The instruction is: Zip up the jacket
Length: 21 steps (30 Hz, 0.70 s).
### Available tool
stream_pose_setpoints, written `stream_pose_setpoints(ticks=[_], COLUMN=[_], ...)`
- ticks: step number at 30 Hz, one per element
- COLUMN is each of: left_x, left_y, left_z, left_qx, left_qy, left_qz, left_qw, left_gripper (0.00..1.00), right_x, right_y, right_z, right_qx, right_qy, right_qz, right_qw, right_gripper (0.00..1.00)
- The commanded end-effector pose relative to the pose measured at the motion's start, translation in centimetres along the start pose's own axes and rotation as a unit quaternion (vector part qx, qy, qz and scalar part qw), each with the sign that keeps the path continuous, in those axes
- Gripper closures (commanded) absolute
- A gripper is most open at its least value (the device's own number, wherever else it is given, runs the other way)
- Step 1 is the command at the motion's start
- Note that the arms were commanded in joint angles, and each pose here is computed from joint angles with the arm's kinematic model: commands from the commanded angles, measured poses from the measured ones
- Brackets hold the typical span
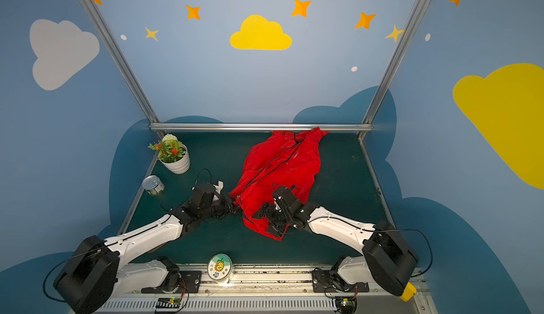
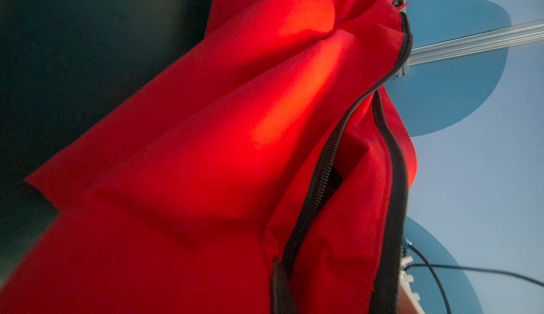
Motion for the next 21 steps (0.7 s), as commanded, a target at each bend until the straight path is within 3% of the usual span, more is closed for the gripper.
stream_pose_setpoints(ticks=[1,7,10,13,15,21], left_x=[-0.7,-0.8,-0.7,-0.6,-0.4,0.2], left_y=[-0.2,-0.5,-0.9,-1.2,-1.4,-1.1], left_z=[-0.4,-0.3,-0.3,-0.2,-0.2,0.1], left_qx=[-0.003,-0.005,-0.011,-0.015,-0.016,-0.012], left_qy=[0.010,0.010,0.008,0.007,0.007,0.005], left_qz=[0.013,0.015,0.015,0.012,0.008,0.001], left_qw=[1.000,1.000,1.000,1.000,1.000,1.000], left_gripper=[0.97,0.97,0.97,0.97,0.97,0.97], right_x=[1.3,1.4,0.8,-0.1,-0.6,-2.5], right_y=[0.4,3.0,3.7,4.1,3.7,-2.4], right_z=[-1.0,-2.0,-2.7,-2.9,-2.9,-3.0], right_qx=[-0.036,-0.020,-0.020,-0.021,-0.027,-0.086], right_qy=[0.045,0.047,0.056,0.061,0.055,0.012], right_qz=[-0.052,-0.044,-0.028,-0.013,0.004,0.109], right_qw=[0.997,0.998,0.998,0.998,0.998,0.990], right_gripper=[0.16,0.19,0.31,0.60,0.97,1.00])
Point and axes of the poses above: each gripper's point midway between its finger pads, its own y axis out along the fingers, its own x axis along the line the jaws close on, z = x × y, the point moved 8 cm from there along -y, back along the fingers, and after that the axes turned 4 degrees about y, right-handed, at the moved point
